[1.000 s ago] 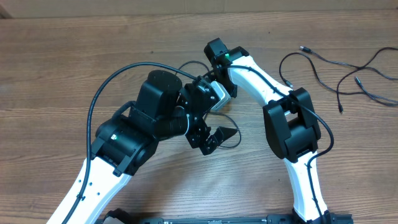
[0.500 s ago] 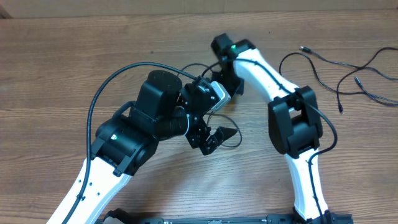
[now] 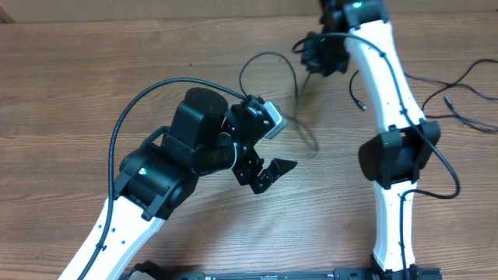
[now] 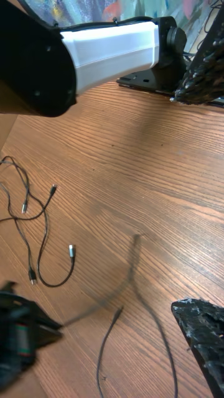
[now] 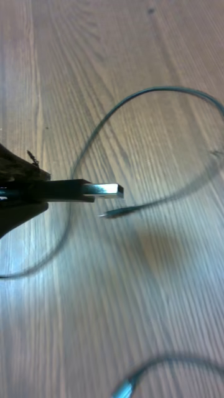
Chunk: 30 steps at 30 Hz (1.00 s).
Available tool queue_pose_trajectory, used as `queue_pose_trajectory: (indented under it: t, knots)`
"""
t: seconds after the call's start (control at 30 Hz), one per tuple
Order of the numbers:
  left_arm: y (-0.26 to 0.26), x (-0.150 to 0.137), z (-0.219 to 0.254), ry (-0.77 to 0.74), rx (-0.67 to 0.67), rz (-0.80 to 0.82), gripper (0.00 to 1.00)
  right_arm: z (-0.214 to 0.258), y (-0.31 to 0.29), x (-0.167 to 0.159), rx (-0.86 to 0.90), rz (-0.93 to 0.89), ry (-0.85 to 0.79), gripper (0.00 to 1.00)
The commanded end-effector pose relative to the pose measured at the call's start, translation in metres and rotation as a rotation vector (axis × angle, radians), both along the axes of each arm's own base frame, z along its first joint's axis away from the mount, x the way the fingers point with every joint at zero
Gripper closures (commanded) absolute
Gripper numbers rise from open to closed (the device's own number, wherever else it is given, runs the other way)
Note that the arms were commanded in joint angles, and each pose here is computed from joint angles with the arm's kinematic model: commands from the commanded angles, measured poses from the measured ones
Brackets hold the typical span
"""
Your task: Untangle cables
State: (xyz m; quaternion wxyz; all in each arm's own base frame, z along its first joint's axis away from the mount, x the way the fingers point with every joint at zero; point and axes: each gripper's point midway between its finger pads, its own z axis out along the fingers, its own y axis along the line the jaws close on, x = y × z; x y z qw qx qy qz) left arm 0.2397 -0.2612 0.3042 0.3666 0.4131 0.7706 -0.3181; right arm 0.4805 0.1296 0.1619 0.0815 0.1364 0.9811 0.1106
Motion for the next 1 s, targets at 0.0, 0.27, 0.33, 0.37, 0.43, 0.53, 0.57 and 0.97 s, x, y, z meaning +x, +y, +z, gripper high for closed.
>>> queue_pose_trajectory:
  t: [0.0,0.27,0.33,0.37,0.43,0.53,0.57,0.97]
  knots:
    - [0.0,0.003,0.007,-0.025,-0.005,0.0,0.0,0.03,-0.04,0.007,0.005,-0.065,-0.056,0.96]
    - [0.0,0.003,0.007,-0.025,-0.005,0.0,0.0,0.043,-0.129,0.006,-0.002,-0.22,-0.058,0.96]
    - [0.0,0.003,0.007,-0.025,-0.005,0.0,0.0,0.044,-0.149,0.006,-0.003,-0.264,-0.061,0.96]
    - [0.0,0.003,0.007,-0.025,-0.005,0.0,0.0,0.044,-0.157,0.005,0.003,-0.281,-0.06,0.96]
    - [0.0,0.003,0.007,-0.025,-0.005,0.0,0.0,0.046,-0.16,0.005,0.06,-0.287,-0.06,0.96]
    - [0.0,0.003,0.007,-0.025,-0.005,0.0,0.0,0.05,-0.151,0.006,0.138,-0.226,-0.072,0.96]
    - [0.0,0.003,0.007,-0.025,-0.005,0.0,0.0,0.05,-0.15,0.006,0.137,-0.223,-0.072,0.96]
    - [0.0,0.003,0.007,-0.025,-0.005,0.0,0.0,0.039,-0.075,0.0,0.11,-0.015,-0.043,0.96]
